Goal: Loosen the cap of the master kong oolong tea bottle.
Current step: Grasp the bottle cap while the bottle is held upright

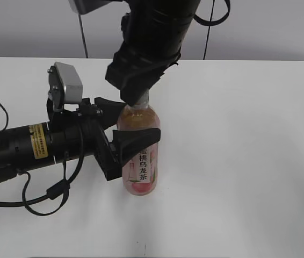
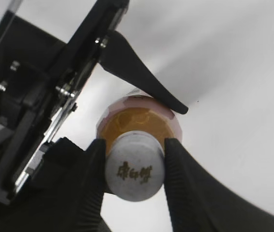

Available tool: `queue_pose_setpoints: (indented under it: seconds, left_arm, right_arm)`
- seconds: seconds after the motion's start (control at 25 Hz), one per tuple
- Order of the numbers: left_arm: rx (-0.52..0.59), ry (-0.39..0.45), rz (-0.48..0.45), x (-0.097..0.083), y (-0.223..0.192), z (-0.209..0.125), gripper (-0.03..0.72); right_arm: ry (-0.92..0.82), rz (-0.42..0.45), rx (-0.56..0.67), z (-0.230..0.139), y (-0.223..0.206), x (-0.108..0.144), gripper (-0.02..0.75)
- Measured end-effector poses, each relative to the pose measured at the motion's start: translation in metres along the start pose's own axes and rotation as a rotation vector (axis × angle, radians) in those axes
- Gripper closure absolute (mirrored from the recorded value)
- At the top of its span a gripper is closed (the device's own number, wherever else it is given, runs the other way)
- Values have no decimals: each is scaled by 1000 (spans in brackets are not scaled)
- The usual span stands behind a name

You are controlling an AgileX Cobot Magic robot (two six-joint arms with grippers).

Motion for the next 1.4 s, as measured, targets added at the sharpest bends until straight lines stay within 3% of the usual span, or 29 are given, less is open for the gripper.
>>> queue_pose_setpoints:
  seconds: [0.56, 1.4]
  left_arm:
    - [0, -2, -1, 0, 0, 0, 221]
    - [0, -2, -1, 0, 0, 0, 221]
  right_arm:
    - [918, 8, -3, 0, 0, 1, 458]
    - [1796, 22, -28, 0, 1, 4, 458]
Point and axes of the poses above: a point on each arm's last joint axis where the gripper is mounted, y pointing back along that axis away from the gripper, x along the wrist's bending axis when the last joint is at zero, z = x × y, the point moved 4 cm from there along -y, pointing out along that axis toward the gripper, and after that the axes turned 12 degrees about -y, right-handed, at the moved point
